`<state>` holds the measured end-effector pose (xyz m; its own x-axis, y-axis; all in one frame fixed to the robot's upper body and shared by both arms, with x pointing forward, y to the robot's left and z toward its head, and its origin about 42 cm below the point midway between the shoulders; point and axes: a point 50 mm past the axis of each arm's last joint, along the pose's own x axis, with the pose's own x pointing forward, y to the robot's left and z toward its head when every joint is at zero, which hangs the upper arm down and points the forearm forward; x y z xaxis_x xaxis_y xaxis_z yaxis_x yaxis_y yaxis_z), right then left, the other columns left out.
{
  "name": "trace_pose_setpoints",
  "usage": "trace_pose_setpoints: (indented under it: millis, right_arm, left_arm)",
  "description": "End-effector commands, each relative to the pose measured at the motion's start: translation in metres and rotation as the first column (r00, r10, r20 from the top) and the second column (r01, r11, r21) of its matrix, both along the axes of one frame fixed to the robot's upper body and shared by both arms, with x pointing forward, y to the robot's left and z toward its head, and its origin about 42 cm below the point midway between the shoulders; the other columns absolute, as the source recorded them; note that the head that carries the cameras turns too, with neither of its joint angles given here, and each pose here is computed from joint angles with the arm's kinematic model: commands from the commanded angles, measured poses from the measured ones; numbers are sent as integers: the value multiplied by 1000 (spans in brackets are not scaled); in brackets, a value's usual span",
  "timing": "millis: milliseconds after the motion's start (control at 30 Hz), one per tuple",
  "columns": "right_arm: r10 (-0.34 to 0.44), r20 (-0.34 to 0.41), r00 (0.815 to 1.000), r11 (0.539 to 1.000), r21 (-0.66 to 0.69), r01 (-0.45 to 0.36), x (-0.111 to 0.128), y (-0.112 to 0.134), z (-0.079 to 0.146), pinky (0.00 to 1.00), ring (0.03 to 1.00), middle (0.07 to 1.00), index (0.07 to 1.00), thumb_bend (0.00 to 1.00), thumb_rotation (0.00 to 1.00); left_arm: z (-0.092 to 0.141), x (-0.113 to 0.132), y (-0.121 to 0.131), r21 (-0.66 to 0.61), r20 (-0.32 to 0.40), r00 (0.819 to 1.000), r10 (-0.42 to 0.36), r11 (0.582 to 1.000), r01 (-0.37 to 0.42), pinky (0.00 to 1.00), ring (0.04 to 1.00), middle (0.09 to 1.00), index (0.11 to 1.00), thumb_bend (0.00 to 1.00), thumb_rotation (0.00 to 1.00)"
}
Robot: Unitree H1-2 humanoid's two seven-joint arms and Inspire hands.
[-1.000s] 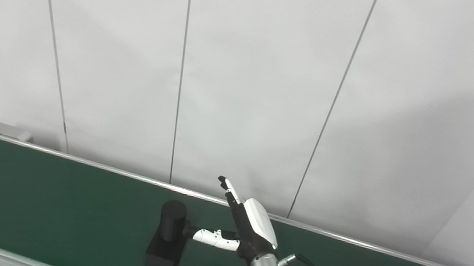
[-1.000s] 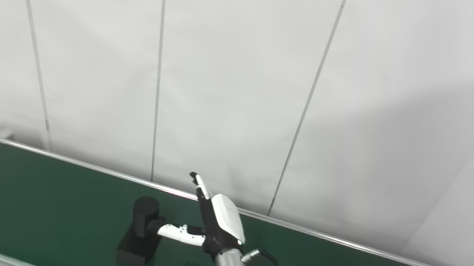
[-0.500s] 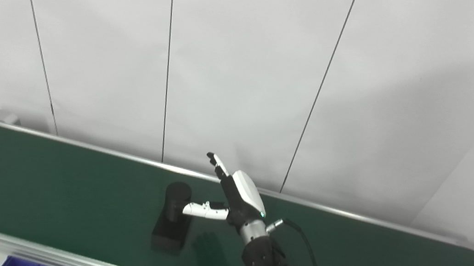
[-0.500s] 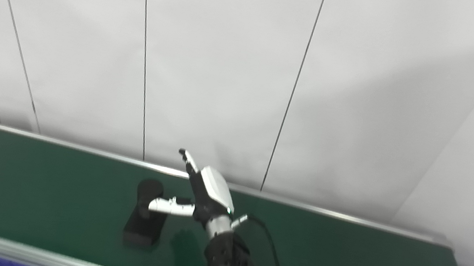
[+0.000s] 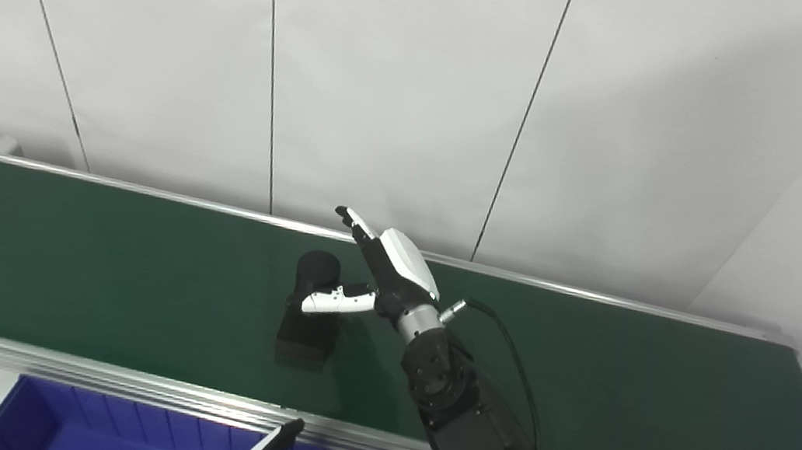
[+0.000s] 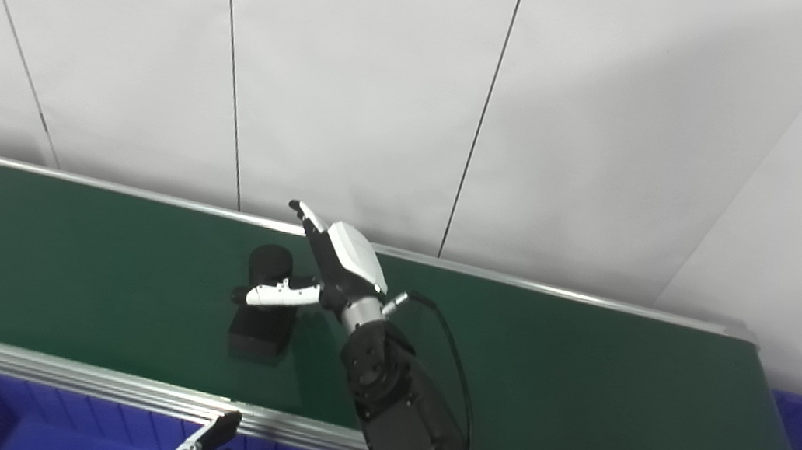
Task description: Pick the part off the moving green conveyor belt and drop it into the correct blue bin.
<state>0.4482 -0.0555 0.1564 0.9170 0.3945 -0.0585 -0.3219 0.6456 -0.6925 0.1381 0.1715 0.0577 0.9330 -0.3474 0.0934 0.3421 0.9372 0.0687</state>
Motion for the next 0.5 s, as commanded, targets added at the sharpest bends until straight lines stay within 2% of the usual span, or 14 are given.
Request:
trace_pose_setpoints:
  millis: [0,233,467]
  right_arm:
    - [8,32,999,1000,-6,-8,11,11,23,870,915,948,969,1000,437]
    - [-8,-3,1000,1000,-24,8,16,15,8,861,904,944,959,1000,385]
    - [-50,-34,998,999,11,50,25,17,-2,756,853,911,933,988,323]
  left_arm:
    - [10,-1,-3,-14,61,998,-9,1000,9,941,981,980,946,953,909]
    - [11,-4,-3,-15,63,998,5,1000,-4,936,972,974,938,940,915]
    - [12,-7,-1,-16,56,998,2,1000,-1,938,970,971,944,948,911]
